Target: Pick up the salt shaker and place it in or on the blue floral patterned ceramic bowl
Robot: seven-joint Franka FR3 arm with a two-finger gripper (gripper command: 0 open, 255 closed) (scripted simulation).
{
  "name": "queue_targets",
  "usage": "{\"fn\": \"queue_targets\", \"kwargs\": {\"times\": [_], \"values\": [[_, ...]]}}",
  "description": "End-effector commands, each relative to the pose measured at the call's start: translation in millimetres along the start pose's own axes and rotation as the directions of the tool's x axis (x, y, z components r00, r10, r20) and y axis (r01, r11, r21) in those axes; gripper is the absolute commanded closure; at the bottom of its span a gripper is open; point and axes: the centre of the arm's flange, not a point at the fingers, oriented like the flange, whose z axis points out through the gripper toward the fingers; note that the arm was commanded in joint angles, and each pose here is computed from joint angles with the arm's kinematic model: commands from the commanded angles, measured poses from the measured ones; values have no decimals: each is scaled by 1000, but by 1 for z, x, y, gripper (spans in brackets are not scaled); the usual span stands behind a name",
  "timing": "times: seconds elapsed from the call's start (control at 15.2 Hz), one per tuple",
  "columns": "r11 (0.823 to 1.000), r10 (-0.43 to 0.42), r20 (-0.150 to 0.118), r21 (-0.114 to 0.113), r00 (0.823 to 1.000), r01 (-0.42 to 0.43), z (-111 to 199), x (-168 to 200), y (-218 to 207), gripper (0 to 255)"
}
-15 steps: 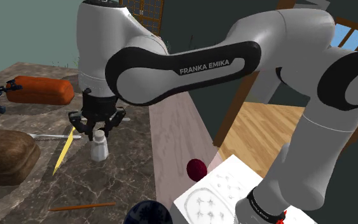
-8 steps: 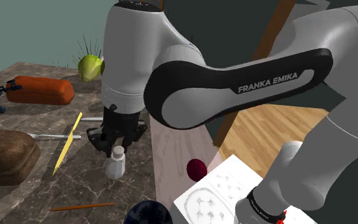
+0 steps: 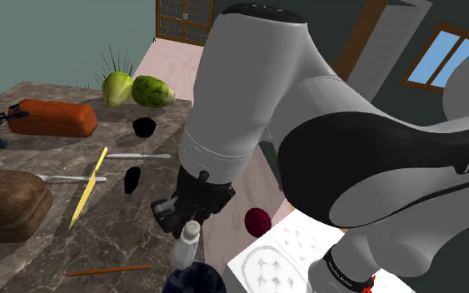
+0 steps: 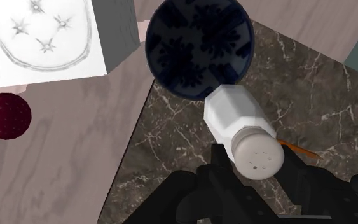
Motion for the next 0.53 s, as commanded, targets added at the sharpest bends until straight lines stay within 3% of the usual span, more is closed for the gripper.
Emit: {"fn": "queue_targets", "kwargs": {"times": [0.0, 0.07, 0.46], "values": [[1000, 1, 1, 0, 1000, -1, -6, -23, 7, 255], [1000, 1, 1, 0, 1000, -1, -11, -42, 12, 255], [1000, 1, 1, 0, 1000, -1, 21, -45, 15, 255]]}}
